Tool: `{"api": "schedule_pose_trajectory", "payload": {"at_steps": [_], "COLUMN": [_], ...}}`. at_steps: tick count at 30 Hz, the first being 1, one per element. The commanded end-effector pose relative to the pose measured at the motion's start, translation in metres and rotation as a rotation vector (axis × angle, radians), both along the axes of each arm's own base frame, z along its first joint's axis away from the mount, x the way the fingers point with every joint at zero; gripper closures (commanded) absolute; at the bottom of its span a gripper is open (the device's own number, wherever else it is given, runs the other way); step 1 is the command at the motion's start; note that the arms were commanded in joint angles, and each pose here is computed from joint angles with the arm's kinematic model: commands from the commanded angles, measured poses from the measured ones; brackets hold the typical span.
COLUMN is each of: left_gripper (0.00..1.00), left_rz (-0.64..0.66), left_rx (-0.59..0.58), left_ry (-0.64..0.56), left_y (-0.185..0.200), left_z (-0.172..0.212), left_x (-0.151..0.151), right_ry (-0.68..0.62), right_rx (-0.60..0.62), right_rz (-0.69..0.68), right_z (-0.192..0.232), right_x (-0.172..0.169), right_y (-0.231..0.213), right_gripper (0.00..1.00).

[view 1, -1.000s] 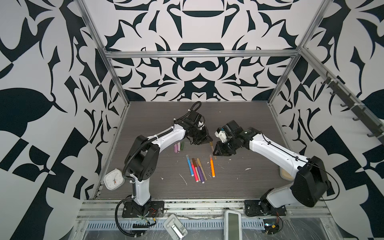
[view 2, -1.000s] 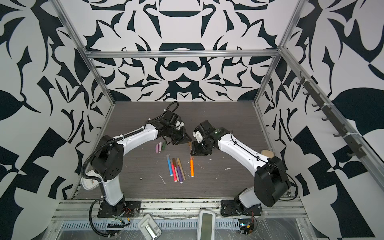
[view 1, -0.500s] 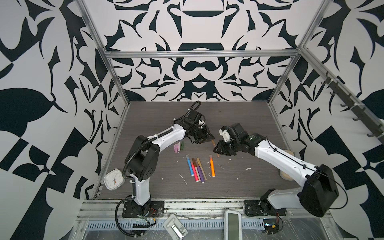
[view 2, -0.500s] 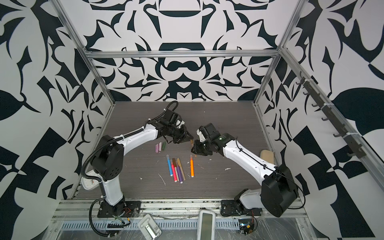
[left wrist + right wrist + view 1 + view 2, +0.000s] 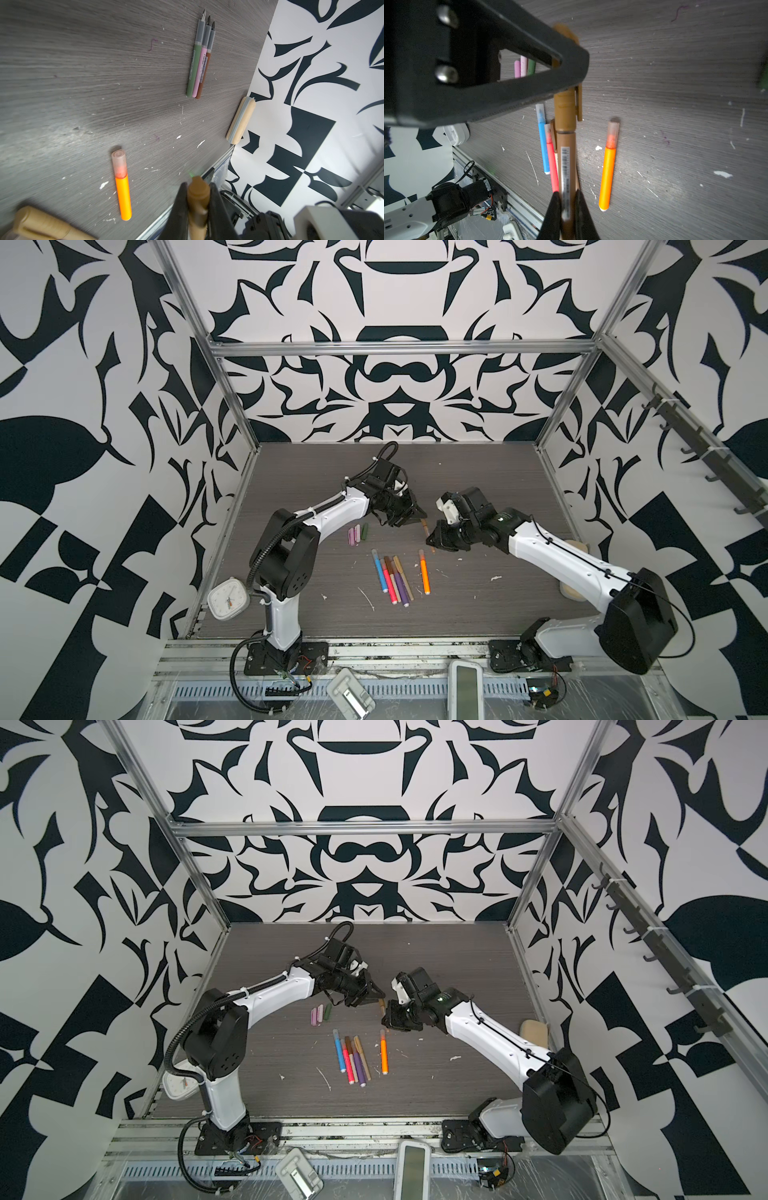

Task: Open the pen caps
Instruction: 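Pull the tan cap off with the left gripper while the right gripper holds the pen, then lower the tan cap beside the pink caps and open the left gripper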

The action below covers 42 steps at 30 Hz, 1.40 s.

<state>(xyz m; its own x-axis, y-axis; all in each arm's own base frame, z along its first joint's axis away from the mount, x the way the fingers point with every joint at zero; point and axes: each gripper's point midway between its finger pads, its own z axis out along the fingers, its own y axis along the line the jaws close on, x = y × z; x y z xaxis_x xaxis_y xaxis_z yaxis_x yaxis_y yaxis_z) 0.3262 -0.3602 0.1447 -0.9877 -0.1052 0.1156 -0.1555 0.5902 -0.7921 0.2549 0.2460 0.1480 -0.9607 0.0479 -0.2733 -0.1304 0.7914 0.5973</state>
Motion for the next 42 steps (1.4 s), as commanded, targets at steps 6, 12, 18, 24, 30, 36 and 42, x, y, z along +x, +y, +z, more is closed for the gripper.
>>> {"api": "schedule_pose_trajectory", "payload": {"at_steps": [6, 12, 18, 24, 30, 36, 42], "left_gripper": [1.0, 1.0, 1.0, 1.0, 1.0, 1.0, 1.0], "left_rz": [0.196, 0.319, 0.343, 0.315, 0.235, 0.129, 0.045], "left_rx": [0.003, 0.018, 0.048, 0.145, 0.366, 0.609, 0.655], "left_ry": [-0.125, -0.139, -0.12, -0.101, -0.037, 0.014, 0.042], "left_y": [0.1, 0.168, 0.189, 0.199, 0.226, 0.261, 0.261], "left_z": [0.053, 0.061, 0.047, 0.026, -0.01, -0.047, -0.068], "left_x": [0.103, 0.138, 0.133, 0.116, 0.08, 0.046, 0.024], "right_ry": [0.066, 0.044, 0.024, 0.017, 0.027, 0.028, 0.038], "right_rx": [0.05, 0.092, 0.099, 0.078, 0.051, 0.025, 0.011], "right_rz": [0.134, 0.181, 0.197, 0.209, 0.205, 0.204, 0.202], "right_z": [-0.014, -0.01, -0.004, -0.006, -0.012, -0.014, -0.018], "right_x": [-0.051, -0.068, -0.067, -0.067, -0.065, -0.062, -0.06], "right_y": [0.019, 0.035, 0.036, 0.035, 0.033, 0.032, 0.032], "right_gripper": [1.0, 1.0, 1.0, 1.0, 1.0, 1.0, 1.0]}}
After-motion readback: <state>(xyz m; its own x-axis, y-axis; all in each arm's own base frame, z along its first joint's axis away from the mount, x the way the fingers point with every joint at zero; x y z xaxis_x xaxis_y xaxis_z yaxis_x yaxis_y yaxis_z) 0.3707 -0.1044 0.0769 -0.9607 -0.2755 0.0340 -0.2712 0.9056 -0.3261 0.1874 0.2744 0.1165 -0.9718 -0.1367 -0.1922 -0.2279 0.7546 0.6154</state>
